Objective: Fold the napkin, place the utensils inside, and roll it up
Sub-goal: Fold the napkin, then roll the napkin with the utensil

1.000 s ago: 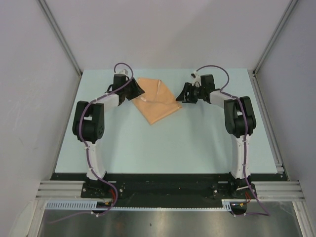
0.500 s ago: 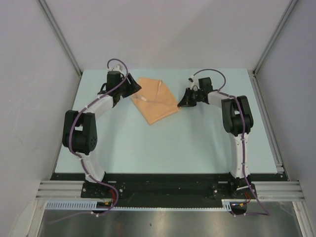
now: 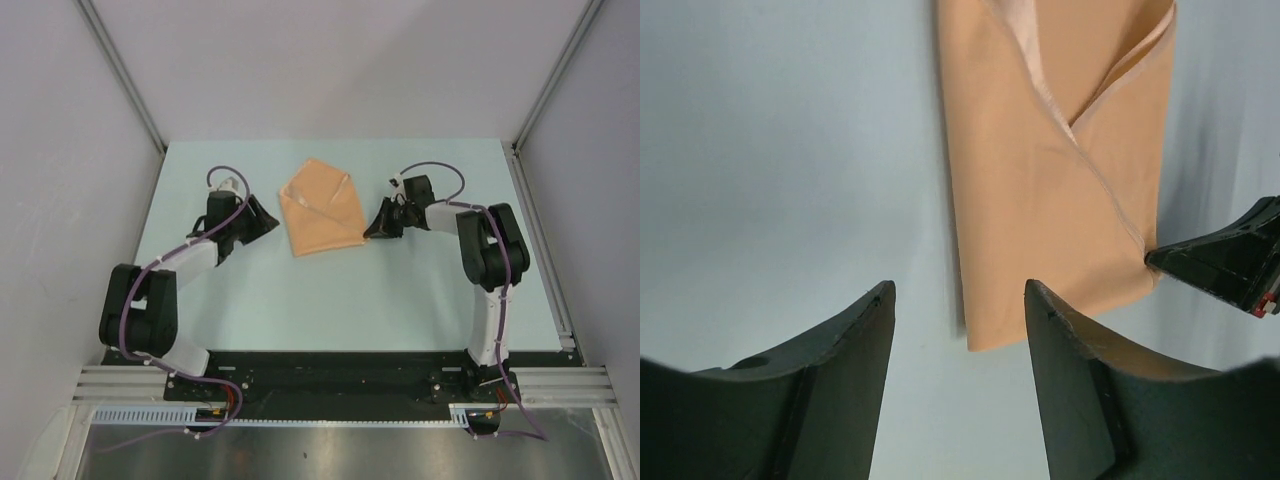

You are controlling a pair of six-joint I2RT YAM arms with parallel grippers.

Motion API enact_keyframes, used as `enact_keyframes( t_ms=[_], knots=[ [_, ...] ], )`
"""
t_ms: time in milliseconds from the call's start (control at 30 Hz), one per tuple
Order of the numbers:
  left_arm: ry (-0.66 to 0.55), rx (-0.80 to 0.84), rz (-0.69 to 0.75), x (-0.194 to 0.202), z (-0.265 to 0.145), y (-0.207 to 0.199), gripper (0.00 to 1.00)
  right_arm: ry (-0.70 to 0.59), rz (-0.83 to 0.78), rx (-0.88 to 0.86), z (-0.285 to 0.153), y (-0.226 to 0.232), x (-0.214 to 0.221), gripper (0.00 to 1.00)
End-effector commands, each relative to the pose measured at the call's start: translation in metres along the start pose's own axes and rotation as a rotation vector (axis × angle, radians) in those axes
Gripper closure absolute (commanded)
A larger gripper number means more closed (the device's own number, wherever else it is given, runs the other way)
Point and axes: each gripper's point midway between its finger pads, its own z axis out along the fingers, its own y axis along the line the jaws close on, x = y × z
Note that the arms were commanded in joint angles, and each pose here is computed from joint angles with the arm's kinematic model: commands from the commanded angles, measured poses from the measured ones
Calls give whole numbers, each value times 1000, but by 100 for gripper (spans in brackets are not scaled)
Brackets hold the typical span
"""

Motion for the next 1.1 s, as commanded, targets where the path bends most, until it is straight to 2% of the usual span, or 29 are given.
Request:
enact_keyframes(
  t_ms=[0,33,167,433,767,1067],
  knots=[
    [-24,121,-58,11,-15,-15,41,-25,67,65,-19,4,27,100],
    [6,114,-71,28,-17,-6,41,-25,74,79,-22,2,35,100],
    [25,142,-103,55,-29,4,41,-13,95,124,-34,4,71,100],
    [101,266,-124,107,-53,1,42,-22,144,202,-67,-4,136,100],
    [254,469,-107,151,-60,-23,46,4,158,239,-73,-15,154,100],
    [274,436,-156,164,-49,-15,53,11,159,241,-68,-17,154,100]
  ],
)
